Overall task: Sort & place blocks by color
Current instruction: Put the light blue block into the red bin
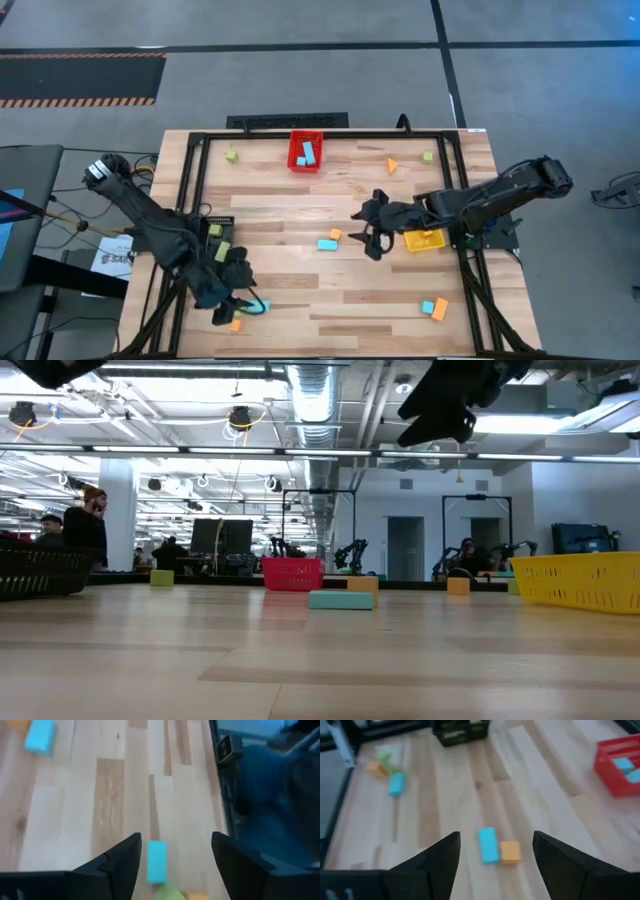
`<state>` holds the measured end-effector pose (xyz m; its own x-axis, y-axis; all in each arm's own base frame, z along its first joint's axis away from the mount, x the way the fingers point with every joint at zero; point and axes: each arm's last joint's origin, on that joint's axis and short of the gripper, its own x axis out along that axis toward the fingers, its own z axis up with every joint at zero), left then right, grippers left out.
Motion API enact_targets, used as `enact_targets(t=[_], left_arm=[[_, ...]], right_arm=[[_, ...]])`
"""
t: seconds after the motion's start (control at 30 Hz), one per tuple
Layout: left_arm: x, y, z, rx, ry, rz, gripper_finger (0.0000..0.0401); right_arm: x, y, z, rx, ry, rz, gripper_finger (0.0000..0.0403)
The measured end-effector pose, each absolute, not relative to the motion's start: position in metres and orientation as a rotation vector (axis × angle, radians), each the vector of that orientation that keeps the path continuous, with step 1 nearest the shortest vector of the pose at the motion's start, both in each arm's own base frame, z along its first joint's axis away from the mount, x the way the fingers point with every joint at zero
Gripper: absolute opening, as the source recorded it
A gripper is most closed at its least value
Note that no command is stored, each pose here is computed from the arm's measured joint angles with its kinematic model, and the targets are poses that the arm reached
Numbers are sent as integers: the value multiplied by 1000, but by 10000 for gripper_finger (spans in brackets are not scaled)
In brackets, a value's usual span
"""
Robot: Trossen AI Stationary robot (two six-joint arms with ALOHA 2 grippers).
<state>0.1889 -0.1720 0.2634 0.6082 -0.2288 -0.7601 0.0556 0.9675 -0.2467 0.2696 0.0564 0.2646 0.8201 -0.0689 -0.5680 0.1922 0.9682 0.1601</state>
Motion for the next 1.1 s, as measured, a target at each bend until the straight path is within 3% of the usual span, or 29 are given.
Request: enact_targets(t=[0.33,0.57,1.1], left_arm=[[220,-202,196,58,1095,-197,228],[236,-214,167,77,1217,-206,228],[249,-209,162,48,1290,-144,228]], right_arm=[[258,97,265,234,596,-18,271],[256,105,266,251,593,5,271],[255,105,265,238,603,4,271]])
